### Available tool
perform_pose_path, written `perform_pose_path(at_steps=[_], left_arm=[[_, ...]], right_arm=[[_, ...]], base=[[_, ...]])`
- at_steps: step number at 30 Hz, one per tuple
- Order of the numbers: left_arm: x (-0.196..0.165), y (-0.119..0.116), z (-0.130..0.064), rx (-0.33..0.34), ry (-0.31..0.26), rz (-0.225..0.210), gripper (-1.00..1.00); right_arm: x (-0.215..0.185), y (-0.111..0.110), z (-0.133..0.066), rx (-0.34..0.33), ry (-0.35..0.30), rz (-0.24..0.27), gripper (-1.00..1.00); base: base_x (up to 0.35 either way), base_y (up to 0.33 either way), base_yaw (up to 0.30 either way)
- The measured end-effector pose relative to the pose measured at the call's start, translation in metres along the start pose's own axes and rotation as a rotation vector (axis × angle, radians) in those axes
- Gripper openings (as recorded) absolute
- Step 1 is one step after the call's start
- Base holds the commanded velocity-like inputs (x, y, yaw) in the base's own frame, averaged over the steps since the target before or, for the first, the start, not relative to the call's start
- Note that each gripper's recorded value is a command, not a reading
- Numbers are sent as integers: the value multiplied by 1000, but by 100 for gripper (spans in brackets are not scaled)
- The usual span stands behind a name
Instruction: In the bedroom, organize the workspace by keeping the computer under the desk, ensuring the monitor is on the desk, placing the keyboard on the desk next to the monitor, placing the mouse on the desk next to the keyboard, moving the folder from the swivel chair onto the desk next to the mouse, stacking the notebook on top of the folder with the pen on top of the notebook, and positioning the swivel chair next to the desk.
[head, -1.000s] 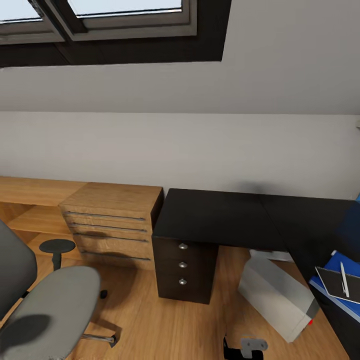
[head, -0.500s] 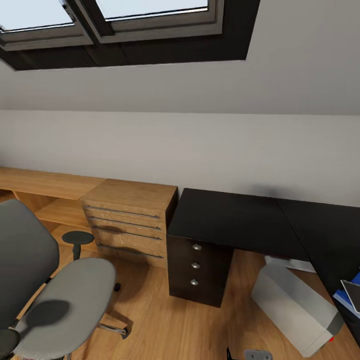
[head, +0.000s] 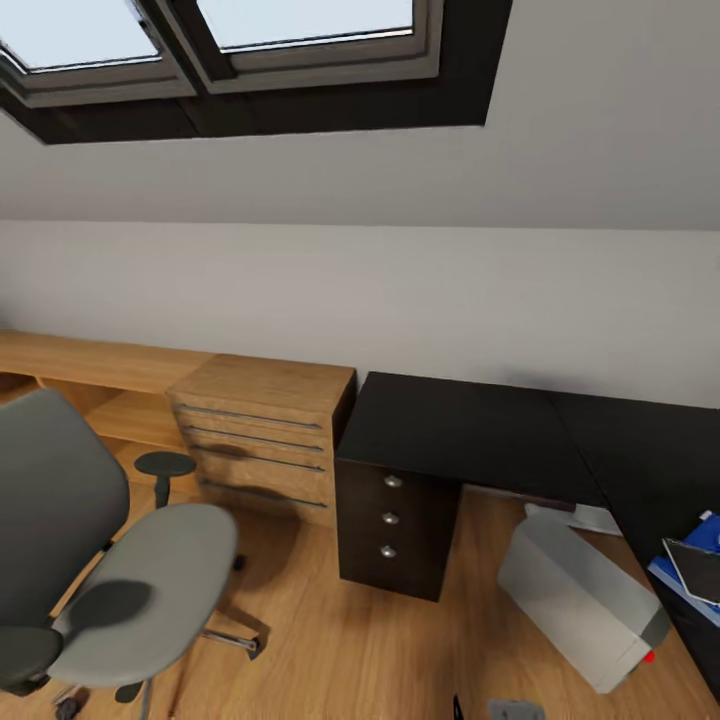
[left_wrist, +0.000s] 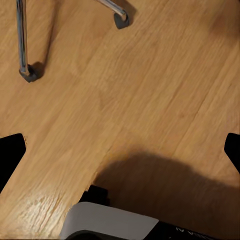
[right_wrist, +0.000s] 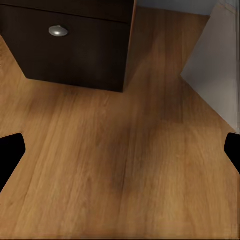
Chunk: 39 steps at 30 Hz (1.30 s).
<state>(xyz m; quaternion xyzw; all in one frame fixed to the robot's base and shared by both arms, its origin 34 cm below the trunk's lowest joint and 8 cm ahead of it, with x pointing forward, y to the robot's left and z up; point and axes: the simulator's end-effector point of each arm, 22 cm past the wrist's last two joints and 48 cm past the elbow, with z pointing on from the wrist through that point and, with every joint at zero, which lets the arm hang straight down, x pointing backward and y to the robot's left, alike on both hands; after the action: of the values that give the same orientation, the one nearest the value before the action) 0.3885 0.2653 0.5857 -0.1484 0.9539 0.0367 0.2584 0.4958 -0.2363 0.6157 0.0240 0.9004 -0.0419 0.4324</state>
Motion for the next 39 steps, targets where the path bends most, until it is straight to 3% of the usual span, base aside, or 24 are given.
perform_pose_path(at_steps=[8,19,27,32,37,39], left_arm=[[-4,0,-1,2,-9,0,100],[-8,3,-1,-2,-19,-5,100],[42,21,-1,-34,64,16,100],[56,33,-4,-54,13,15,100],[58,43,-10,-69,-93,6,100],[57,43,-11,-69,-103,5,100]], right_arm=[[11,-5,-8,6,-1,-5,100],[22,-10,-14,12,16,-13,100],[35,-14,-24,16,18,-18,100],[30,-17,-31,17,-40,-11,100],[21,-17,-35,15,-87,-5,100],[20,-17,-35,15,-93,-4,100]], base=[[-285,0,98],[-45,0,157],[-2,0,178],[0,0,180],[0,0,186],[-9,0,191]])
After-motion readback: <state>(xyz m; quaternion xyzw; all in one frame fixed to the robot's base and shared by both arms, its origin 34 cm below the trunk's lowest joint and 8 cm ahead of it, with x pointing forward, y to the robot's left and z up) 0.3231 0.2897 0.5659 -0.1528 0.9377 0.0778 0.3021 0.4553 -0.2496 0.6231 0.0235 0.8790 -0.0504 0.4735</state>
